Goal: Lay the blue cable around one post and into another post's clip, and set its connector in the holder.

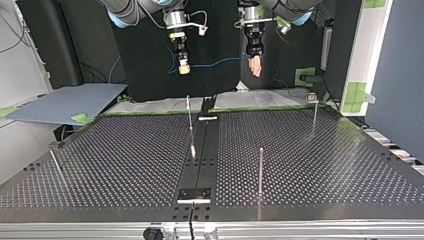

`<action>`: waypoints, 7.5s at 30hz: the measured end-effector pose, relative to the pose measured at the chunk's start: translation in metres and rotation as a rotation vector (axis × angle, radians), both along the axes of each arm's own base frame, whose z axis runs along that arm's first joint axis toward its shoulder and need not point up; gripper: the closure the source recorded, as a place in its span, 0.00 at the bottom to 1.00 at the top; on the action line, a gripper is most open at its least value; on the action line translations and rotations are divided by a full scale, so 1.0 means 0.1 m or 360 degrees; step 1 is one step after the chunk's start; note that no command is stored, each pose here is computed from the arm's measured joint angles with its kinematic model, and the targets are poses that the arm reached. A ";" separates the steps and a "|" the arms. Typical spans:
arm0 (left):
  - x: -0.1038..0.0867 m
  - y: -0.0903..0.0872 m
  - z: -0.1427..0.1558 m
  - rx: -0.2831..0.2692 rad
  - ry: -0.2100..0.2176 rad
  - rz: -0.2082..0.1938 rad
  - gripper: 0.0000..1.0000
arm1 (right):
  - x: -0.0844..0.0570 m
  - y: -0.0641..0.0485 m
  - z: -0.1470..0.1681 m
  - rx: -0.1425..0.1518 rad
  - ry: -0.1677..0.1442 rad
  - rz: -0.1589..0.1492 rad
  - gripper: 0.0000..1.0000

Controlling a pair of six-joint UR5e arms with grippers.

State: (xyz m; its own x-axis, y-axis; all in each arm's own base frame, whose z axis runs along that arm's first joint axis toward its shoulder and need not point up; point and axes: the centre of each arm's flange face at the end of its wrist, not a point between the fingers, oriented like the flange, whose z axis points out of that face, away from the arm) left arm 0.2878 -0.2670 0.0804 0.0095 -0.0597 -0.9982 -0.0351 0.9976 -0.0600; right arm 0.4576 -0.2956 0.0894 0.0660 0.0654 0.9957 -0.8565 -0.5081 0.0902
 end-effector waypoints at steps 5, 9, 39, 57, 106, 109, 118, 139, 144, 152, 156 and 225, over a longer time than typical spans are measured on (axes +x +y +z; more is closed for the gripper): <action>0.00 0.00 0.00 0.0000 0.0000 0.0000 0.00 | 0.00 0.00 0.00 0.0000 0.0000 0.0000 1.00; 0.00 0.00 0.00 0.0000 0.0000 0.0000 0.00 | 0.00 0.00 0.00 0.0000 0.0000 0.0000 1.00; 0.00 0.00 0.00 0.0000 0.0000 0.0000 0.00 | 0.00 0.00 0.00 0.0000 0.0000 0.0000 1.00; 0.00 0.00 0.00 0.0000 0.0000 0.0000 0.00 | 0.00 0.00 0.00 0.0000 0.0000 0.0000 1.00; 0.00 0.00 0.00 0.0000 0.0000 0.0000 0.00 | 0.00 0.00 0.00 0.0000 0.0000 0.0000 1.00; 0.00 0.00 0.00 0.0000 0.0000 0.0000 0.00 | 0.00 0.00 0.00 0.0000 0.0000 0.0000 1.00; 0.00 0.00 0.00 0.0000 0.0000 0.0000 0.00 | 0.00 0.00 0.00 0.0000 0.0000 0.0000 1.00; 0.00 0.00 0.00 0.0000 0.0000 0.0000 0.00 | 0.00 0.00 0.00 0.0000 0.0000 0.0000 1.00; 0.00 0.00 0.00 0.0000 0.0000 0.0000 0.00 | 0.00 0.00 0.00 0.0000 0.0000 0.0000 1.00; -0.03 -0.05 -0.18 0.0048 0.0095 -0.0060 0.00 | -0.09 0.02 -0.16 0.0066 0.0059 -0.0021 1.00; -0.06 -0.03 -0.29 0.0079 0.0149 -0.0066 0.00 | -0.11 0.03 -0.21 0.0088 0.0080 -0.0026 1.00; 0.08 -0.21 0.63 -0.0294 0.0035 0.0006 0.00 | -0.03 -0.09 1.09 0.0114 -0.0197 -0.0064 1.00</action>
State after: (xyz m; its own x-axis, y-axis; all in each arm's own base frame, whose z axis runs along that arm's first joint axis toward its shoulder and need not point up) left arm 0.2958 -0.2883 0.1437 -0.0117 -0.2420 -0.9702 -0.0422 0.9695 -0.2414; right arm 0.4542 -0.3041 0.1984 -0.0563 -0.0063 0.9984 -0.8786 -0.4747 -0.0526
